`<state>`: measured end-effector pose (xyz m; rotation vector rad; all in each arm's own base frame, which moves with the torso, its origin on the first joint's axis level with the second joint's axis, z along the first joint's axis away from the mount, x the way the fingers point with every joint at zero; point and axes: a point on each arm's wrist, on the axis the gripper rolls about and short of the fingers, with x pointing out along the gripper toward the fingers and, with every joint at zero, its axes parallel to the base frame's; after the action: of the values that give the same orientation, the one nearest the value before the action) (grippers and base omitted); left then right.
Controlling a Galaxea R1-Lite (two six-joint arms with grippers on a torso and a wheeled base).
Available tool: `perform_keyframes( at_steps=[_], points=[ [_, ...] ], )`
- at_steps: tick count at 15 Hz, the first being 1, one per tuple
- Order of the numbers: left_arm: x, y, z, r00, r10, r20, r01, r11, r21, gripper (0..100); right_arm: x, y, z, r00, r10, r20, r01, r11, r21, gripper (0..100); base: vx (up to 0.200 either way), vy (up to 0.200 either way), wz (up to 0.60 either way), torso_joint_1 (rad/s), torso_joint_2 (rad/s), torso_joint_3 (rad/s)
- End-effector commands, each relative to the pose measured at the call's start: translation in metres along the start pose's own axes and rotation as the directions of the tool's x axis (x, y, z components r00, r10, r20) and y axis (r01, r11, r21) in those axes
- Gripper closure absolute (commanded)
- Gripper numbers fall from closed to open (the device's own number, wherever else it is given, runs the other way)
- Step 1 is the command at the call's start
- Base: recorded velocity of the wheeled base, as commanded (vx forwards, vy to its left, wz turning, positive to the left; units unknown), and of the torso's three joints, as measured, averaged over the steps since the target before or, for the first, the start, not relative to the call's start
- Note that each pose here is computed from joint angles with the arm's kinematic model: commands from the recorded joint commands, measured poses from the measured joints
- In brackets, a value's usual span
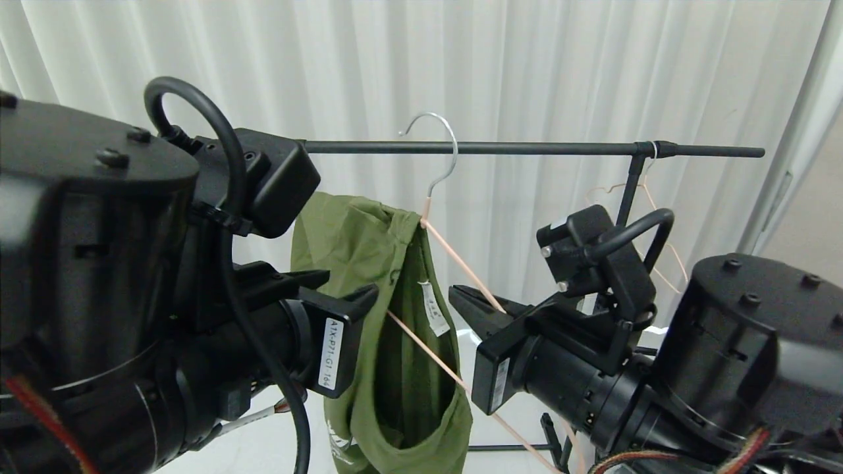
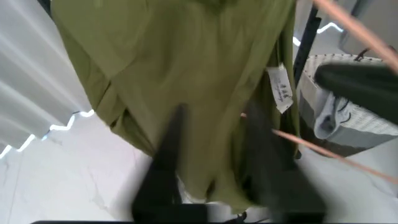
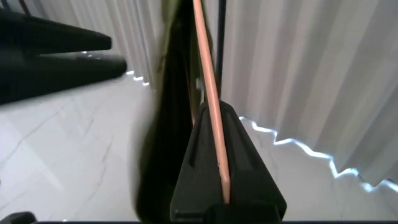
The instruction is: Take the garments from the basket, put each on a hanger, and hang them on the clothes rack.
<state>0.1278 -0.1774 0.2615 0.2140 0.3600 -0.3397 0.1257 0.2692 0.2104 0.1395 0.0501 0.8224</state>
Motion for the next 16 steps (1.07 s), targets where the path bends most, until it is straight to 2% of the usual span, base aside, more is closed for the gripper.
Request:
perform_keyframes(
  at_steps=[1, 3, 5, 7, 8, 10, 12, 14, 16],
  points=[
    [-0.001, 0.0, 0.0, 1.0, -0.005, 0.002, 0.005, 1.0, -0.001, 0, -0.009, -0.001, 0.013, 0.999, -0.003, 0.043, 0.003, 1.0, 0.002, 100, 0.0, 0.0, 0.0, 0.0, 0.0, 0.0],
    [-0.005, 0.001, 0.0, 1.0, -0.025, 0.007, 0.025, 1.0, -0.006, 0, -0.017, -0.003, 0.023, 0.997, -0.027, 0.078, 0.029, 0.999, -0.025, 100, 0.0, 0.0, 0.0, 0.0, 0.0, 0.0],
    [-0.013, 0.008, -0.012, 0.997, -0.072, -0.01, 0.072, 0.997, 0.015, 0, -0.028, -0.006, 0.03, 0.995, -0.029, 0.097, 0.035, 0.998, -0.058, 100, 0.0, 0.0, 0.0, 0.0, 0.0, 0.0],
    [-0.03, 0.026, -0.018, 0.992, -0.128, 0.017, 0.126, 0.99, 0.06, 0, -0.041, -0.012, 0.024, 0.997, -0.024, 0.077, 0.031, 0.994, -0.103, 100, 0.0, 0.0, 0.0, 0.0, 0.0, 0.0],
    [-0.04, 0.042, -0.019, 0.982, -0.186, 0.044, 0.181, 0.98, 0.086, 0, -0.05, -0.015, 0.016, 0.999, -0.013, 0.047, 0.019, 0.992, -0.128, 100, 0.0, 0.0, 0.0, 0.0, 0.0, 0.0],
    [-0.053, 0.071, -0.023, 0.953, -0.29, 0.087, 0.264, 0.937, 0.228, 0, -0.066, -0.021, 0.004, 0.999, 0.034, 0.003, -0.033, 0.988, -0.153, 100, 0.0, 0.0, 0.0, 0.0, 0.0, 0.0],
    [-0.052, 0.091, -0.026, 0.917, -0.385, 0.101, 0.33, 0.876, 0.352, 0, -0.078, -0.025, -0.003, 0.995, 0.097, -0.028, -0.101, 0.98, -0.173, 100, 0.0, 0.0, 0.0, 0.0, 0.0, 0.0],
    [-0.045, 0.097, -0.028, 0.878, -0.471, 0.089, 0.394, 0.815, 0.424, 0, -0.083, -0.023, -0.008, 0.989, 0.139, -0.049, -0.145, 0.972, -0.182, 100, 0.0, 0.0, 0.0, 0.0, 0.0, 0.0],
    [-0.038, 0.093, -0.037, 0.851, -0.522, 0.05, 0.444, 0.768, 0.462, 0, -0.089, -0.016, -0.017, 0.979, 0.184, -0.088, -0.198, 0.964, -0.178, 100, 0.0, 0.0, 0.0, 0.0, 0.0, 0.0]
  ],
)
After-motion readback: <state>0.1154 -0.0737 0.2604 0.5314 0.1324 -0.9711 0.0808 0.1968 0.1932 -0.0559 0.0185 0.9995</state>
